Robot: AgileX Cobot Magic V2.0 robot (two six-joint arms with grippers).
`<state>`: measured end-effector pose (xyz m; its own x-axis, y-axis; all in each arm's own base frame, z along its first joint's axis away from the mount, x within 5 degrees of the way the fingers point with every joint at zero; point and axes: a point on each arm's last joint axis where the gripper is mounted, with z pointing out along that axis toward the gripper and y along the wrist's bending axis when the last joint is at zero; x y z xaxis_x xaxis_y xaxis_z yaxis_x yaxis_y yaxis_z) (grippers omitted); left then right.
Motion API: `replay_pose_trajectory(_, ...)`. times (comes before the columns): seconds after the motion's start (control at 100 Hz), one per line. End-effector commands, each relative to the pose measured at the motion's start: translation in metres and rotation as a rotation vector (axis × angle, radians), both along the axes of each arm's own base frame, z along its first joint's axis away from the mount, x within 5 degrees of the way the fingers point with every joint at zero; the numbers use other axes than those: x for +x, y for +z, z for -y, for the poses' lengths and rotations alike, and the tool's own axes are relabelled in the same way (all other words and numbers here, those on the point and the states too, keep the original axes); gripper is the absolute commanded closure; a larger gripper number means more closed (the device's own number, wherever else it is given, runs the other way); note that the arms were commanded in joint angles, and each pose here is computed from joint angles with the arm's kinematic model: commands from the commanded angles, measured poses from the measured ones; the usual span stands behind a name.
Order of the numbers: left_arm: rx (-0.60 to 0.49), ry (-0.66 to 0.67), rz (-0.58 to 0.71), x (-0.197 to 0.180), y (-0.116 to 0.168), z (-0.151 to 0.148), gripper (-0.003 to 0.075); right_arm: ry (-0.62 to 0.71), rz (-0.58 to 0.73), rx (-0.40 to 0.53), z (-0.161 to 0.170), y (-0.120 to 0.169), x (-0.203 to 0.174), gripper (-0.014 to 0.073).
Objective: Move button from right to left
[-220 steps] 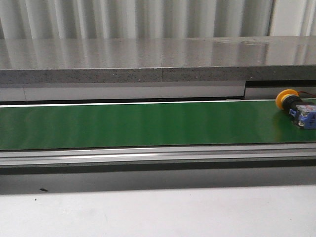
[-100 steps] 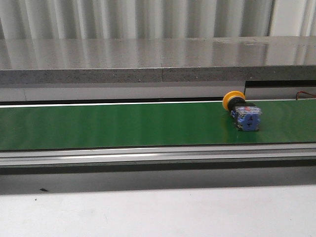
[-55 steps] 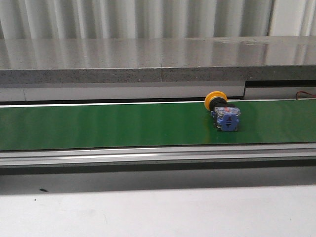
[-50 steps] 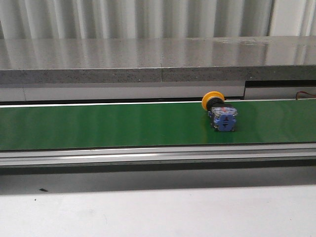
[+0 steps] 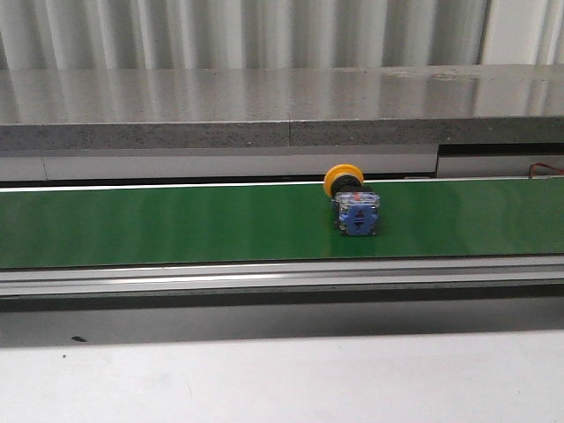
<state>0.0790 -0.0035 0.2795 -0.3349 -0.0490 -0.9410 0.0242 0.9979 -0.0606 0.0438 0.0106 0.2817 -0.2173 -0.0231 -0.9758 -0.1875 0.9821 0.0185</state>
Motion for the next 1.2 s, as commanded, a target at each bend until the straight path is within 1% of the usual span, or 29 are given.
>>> replay_pose_trajectory(0.0, -0.022, 0.001, 0.013, 0.014, 0.019, 0.002, 0.0708, -0.005, 0.086, 0.006, 0.0, 0.013, 0.001, 0.0663)
replay_pose_trajectory(0.05, -0.018, 0.002, -0.037, 0.021, 0.021, 0.002, 0.0638, -0.005, 0.086, 0.006, 0.0, 0.013, 0.001, 0.0663)
replay_pose_trajectory(0.07, -0.017, 0.003, -0.058, 0.024, 0.021, 0.002, 0.0596, -0.005, 0.086, 0.006, 0.0, 0.013, 0.001, 0.0663)
replay_pose_trajectory(0.1, -0.015, 0.004, -0.09, 0.029, 0.022, 0.002, 0.0513, -0.005, 0.086, 0.006, 0.0, 0.013, 0.001, 0.0663)
replay_pose_trajectory(0.12, -0.014, 0.004, -0.101, 0.031, 0.023, 0.002, 0.0476, -0.005, 0.086, 0.006, 0.0, 0.013, 0.001, 0.0663)
replay_pose_trajectory(0.17, -0.016, 0.004, -0.138, 0.039, 0.024, 0.003, 0.0321, -0.005, 0.086, 0.006, 0.0, 0.013, 0.001, 0.0663)
replay_pose_trajectory(0.19, -0.019, 0.004, -0.145, 0.04, 0.026, 0.003, 0.0285, -0.005, 0.086, 0.006, 0.0, 0.013, 0.001, 0.0663)
replay_pose_trajectory(0.2, -0.019, 0.004, -0.154, 0.042, 0.026, 0.004, 0.0251, -0.005, 0.086, 0.006, 0.0, 0.013, 0.001, 0.0663)
replay_pose_trajectory(0.22, -0.023, 0.004, -0.17, 0.045, 0.026, 0.004, 0.0206, -0.005, 0.086, 0.006, 0.0, 0.013, 0.001, 0.0663)
replay_pose_trajectory(0.24, -0.025, 0.004, -0.186, 0.047, 0.027, 0.004, 0.017, -0.005, 0.086, 0.006, 0.0, 0.013, 0.001, 0.0663)
replay_pose_trajectory(0.29, -0.027, 0.005, -0.222, 0.052, 0.028, 0.005, 0.0122, -0.005, 0.086, 0.006, 0.0, 0.013, 0.001, 0.0663)
replay_pose_trajectory(0.33, -0.026, 0.005, -0.237, 0.057, 0.028, 0.005, 0.0116, -0.005, 0.086, 0.006, 0.0, 0.013, 0.001, 0.0663)
replay_pose_trajectory(0.43, -0.028, 0.004, -0.232, 0.065, 0.028, 0.006, 0.013, -0.005, 0.086, 0.006, 0.0, 0.013, 0.001, 0.0663)
replay_pose_trajectory(0.51, -0.056, 0.003, -0.247, 0.069, 0.026, 0.007, 0.0146, -0.005, 0.086, 0.006, 0.0, 0.013, 0.001, 0.0663)
replay_pose_trajectory(0.58, -0.073, 0.001, -0.249, 0.071, 0.029, 0.008, 0.0163, -0.005, 0.086, 0.006, 0.0, 0.013, 0.001, 0.0663)
replay_pose_trajectory(0.65, -0.07, 0.001, -0.282, 0.075, 0.033, 0.009, 0.0176, -0.005, 0.086, 0.006, 0.0, 0.013, 0.001, 0.0663)
replay_pose_trajectory(0.79, -0.093, -0.012, -0.39, 0.088, 0.045, 0.013, 0.0176, -0.005, 0.086, 0.006, 0.0, 0.013, 0.001, 0.0663)
replay_pose_trajectory(0.9, -0.114, -0.052, -0.476, 0.103, 0.051, 0.023, 0.0176, -0.005, 0.086, 0.006, 0.0, 0.013, 0.001, 0.0663)
replay_pose_trajectory(1.06, -0.139, -0.147, -0.626, 0.126, 0.047, 0.05, 0.0176, -0.005, 0.086, 0.006, 0.0, 0.013, 0.001, 0.0663)
replay_pose_trajectory(1.19, -0.159, -0.191, -0.703, 0.146, 0.044, 0.075, 0.0176, -0.005, 0.086, 0.006, 0.0, 0.013, 0.001, 0.0663)
